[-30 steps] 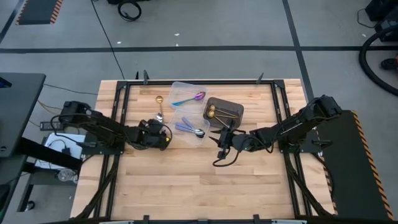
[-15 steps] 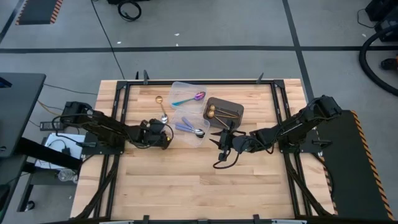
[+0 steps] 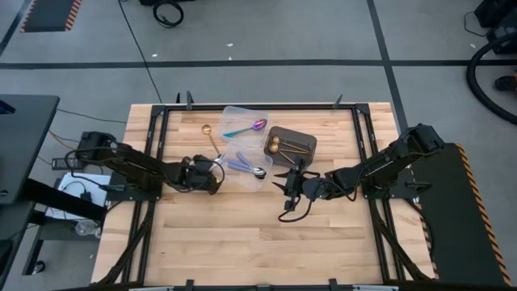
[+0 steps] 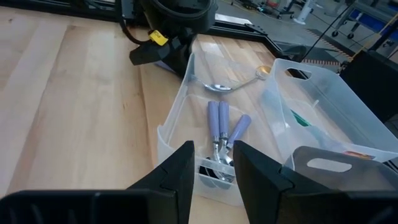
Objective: Sort silverware by color (type)
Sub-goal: Put the purple spoon into the bottom transparent bin
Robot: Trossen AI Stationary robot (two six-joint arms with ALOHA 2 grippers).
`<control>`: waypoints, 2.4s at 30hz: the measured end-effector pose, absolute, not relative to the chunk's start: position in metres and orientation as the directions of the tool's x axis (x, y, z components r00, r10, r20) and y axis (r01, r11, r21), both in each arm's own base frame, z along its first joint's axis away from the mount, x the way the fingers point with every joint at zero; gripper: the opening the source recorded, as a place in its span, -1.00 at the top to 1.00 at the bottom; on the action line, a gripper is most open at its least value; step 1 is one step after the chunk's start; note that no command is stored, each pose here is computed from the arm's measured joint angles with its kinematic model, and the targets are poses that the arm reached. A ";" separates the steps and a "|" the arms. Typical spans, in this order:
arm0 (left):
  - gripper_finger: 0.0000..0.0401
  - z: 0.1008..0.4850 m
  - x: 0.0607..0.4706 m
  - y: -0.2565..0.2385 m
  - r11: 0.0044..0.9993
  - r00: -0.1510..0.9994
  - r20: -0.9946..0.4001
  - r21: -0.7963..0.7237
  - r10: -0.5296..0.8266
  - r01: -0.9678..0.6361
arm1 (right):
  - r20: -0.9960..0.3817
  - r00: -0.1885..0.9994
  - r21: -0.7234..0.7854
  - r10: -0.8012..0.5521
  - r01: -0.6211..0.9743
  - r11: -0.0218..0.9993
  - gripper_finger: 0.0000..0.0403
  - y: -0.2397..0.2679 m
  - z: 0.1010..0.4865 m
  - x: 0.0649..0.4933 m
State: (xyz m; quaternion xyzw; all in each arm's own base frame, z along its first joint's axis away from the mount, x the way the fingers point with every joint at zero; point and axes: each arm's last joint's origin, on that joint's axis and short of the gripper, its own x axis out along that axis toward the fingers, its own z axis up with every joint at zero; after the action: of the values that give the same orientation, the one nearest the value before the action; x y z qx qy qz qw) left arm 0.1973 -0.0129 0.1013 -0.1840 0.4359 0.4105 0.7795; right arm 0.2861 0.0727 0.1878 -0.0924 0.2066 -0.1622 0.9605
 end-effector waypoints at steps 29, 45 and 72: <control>0.49 0.158 0.200 0.004 0.689 0.185 -0.855 0.244 0.485 -0.683 | -0.350 0.879 -0.233 -0.323 0.253 0.939 0.40 0.081 0.190 0.285; 0.24 0.138 0.194 0.050 0.779 0.225 -0.924 0.110 0.309 -0.618 | -0.349 0.884 -0.234 -0.311 0.240 0.942 0.40 0.084 0.190 0.284; 0.93 0.128 0.187 0.066 0.859 0.222 -0.955 0.058 0.195 -0.508 | -0.358 0.880 -0.216 -0.312 0.247 0.945 0.40 0.085 0.189 0.283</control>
State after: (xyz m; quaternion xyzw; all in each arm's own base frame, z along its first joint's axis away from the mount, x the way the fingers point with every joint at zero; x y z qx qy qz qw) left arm 0.1873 0.0660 0.1278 -0.1347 0.5802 0.2284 0.7701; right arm 0.2834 0.0846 0.1888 -0.0822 0.1976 -0.1445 0.9661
